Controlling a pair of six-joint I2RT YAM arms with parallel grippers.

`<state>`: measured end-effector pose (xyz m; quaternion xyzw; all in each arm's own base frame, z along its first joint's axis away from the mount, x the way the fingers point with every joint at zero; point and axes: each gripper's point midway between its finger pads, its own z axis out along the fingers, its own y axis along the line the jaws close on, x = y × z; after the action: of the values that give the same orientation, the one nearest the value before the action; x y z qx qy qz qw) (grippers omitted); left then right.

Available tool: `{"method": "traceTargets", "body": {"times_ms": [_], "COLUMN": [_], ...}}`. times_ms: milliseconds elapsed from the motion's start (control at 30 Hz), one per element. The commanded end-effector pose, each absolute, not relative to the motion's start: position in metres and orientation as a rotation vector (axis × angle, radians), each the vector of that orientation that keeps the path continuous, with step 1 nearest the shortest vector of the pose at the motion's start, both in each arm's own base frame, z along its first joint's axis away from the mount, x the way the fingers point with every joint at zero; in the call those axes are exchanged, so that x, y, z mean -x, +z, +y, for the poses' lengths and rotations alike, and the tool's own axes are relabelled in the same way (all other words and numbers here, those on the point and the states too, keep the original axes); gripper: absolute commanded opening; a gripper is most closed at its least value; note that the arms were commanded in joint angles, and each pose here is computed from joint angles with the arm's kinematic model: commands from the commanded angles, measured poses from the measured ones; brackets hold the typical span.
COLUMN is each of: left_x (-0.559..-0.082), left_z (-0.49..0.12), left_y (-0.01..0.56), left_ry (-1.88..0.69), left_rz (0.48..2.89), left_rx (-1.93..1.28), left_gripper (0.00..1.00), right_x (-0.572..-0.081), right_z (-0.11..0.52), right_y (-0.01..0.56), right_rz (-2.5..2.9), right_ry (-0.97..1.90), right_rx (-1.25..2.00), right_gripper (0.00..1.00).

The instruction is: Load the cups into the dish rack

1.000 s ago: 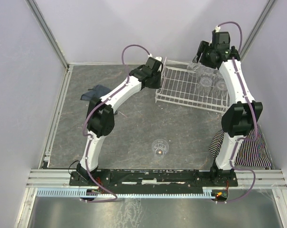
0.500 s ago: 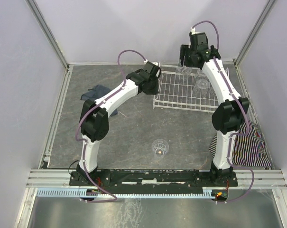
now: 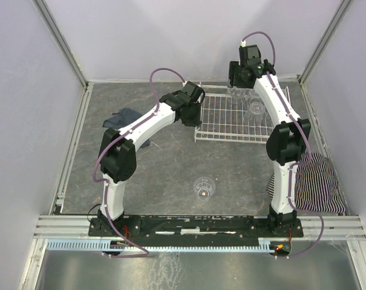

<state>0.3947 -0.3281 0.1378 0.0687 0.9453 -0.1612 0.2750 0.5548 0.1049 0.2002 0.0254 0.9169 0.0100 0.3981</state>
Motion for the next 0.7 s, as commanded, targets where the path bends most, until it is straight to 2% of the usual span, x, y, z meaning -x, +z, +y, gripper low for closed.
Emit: {"method": "traceTargets", "body": {"times_ms": [0,133,300,500,600,667], "left_x": [-0.382,-0.388,-0.393,-0.398,-0.4,-0.401], "left_z": [-0.334,-0.333,-0.333,-0.322,-0.317,-0.312], "left_y": [0.166,0.178,0.194,0.23,0.252,0.269], "left_ry": [-0.501,-0.489,-0.499,-0.498,-0.51,-0.532], "left_rz": [2.523,2.486,2.446,2.359,2.295,2.248], "left_rx": [-0.183,-0.173,-0.164,-0.131,-0.111,-0.087], "left_gripper": [0.3,0.43,0.51,0.69,0.74,0.84], "right_x": [-0.566,-0.566,-0.567,-0.57,-0.571,-0.572], "right_z": [0.11,0.115,0.118,0.121,0.121,0.121], "right_y": [0.226,0.218,0.202,0.188,0.183,0.181], "right_rz": [2.238,2.251,2.275,2.287,2.293,2.294], "right_ry": [0.046,0.047,0.047,0.037,0.029,0.026], "right_rx": [-0.07,-0.066,-0.065,-0.063,-0.058,-0.057], "right_gripper": [0.19,0.19,0.19,0.18,0.18,0.18]}}
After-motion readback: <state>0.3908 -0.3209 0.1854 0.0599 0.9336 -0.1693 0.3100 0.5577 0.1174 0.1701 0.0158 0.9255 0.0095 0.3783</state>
